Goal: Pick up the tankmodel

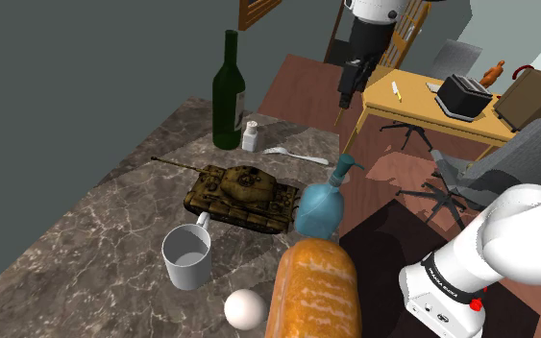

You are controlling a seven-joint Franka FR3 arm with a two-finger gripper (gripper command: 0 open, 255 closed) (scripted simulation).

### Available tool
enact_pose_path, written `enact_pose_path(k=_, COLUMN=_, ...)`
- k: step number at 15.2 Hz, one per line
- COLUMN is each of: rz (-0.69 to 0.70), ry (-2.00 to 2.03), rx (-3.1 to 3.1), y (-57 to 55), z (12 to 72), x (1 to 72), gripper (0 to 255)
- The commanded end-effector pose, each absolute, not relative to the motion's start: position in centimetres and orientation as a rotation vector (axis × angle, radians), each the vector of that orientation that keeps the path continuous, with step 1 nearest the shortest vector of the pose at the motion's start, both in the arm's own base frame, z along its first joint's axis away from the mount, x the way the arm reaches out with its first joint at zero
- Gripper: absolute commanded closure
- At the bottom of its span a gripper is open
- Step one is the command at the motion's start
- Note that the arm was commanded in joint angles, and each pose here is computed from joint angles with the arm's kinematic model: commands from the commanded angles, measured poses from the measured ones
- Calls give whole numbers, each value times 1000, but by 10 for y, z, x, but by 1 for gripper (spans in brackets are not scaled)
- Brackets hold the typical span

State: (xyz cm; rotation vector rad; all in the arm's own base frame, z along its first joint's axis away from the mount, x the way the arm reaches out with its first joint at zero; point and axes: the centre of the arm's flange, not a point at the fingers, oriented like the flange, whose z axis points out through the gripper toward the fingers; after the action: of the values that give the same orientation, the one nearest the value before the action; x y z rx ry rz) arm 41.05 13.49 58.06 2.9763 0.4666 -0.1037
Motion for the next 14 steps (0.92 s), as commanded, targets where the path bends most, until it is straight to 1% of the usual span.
enact_pose_path(k=1, rz=-130, ry=508, rx=2962, y=160, z=572, x=420, gripper=0)
enact_pose_path(k=14, rz=-297, ry=764, rx=2850, y=327, z=506, x=471, gripper=0)
